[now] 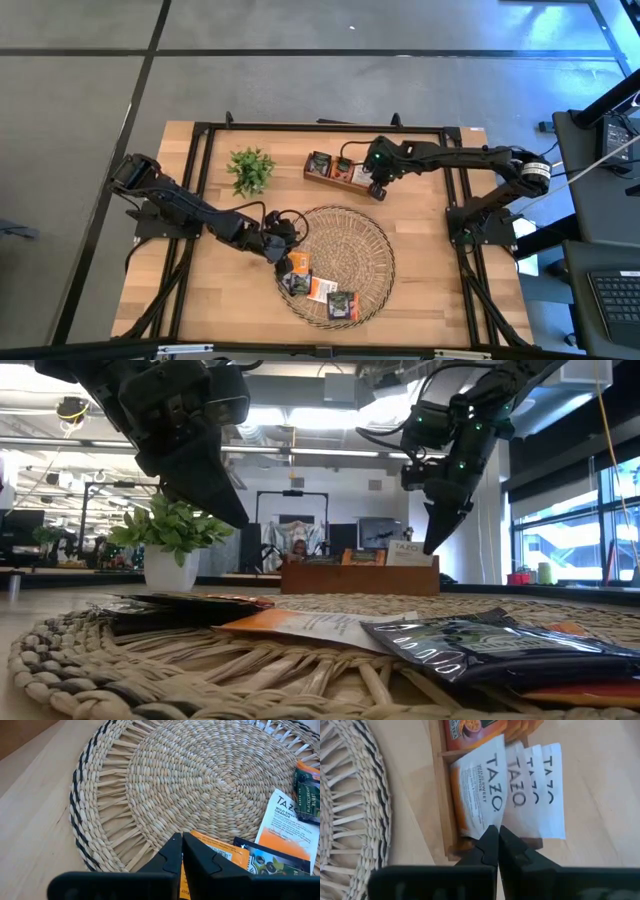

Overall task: Pick & Place Tea
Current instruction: Put the white and orange tea bag into the right section of the wooden organizer

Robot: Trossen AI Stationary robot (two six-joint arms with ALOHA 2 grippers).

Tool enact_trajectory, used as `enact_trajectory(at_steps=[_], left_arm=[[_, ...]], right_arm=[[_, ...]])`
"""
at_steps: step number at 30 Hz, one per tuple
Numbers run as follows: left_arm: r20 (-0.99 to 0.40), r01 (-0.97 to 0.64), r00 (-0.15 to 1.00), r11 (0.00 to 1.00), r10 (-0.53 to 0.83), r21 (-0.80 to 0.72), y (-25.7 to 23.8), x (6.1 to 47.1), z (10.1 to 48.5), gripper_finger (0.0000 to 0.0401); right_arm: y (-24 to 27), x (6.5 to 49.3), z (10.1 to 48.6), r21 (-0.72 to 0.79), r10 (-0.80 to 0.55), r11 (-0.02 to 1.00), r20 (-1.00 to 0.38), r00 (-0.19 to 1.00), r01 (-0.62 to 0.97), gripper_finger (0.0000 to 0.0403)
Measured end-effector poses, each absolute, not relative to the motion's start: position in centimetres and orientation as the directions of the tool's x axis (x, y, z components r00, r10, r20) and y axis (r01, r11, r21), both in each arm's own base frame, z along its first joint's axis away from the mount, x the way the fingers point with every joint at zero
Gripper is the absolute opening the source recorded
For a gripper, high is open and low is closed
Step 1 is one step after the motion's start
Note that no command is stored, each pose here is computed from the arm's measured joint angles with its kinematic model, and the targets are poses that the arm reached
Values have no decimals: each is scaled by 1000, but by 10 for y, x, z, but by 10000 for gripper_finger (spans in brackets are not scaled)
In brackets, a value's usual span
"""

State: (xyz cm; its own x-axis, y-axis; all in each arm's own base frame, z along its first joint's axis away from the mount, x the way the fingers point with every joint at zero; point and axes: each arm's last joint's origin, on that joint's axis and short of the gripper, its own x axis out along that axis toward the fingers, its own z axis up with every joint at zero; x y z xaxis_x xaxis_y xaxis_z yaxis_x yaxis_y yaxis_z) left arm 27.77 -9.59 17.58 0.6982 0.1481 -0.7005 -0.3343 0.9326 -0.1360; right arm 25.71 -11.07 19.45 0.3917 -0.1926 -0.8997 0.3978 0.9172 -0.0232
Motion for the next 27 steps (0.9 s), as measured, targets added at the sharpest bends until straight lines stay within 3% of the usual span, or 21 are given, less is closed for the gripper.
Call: enact_trajectory(at_steps=[11, 18, 27], left_arm=[[-701, -334, 698, 933, 148, -136, -96, 278, 176, 9], [-700, -334, 699, 933, 147, -137, -96, 278, 176, 13], [-700, -334, 699, 932, 147, -138, -96, 278, 176, 9]], right_arm=[[-112, 257, 195, -36, -223, 899, -895, 386, 436, 24], [-115, 256, 195, -148, -321, 881, -884, 338, 450, 25], [-111, 256, 194, -62, -221, 916, -903, 369, 397, 26]])
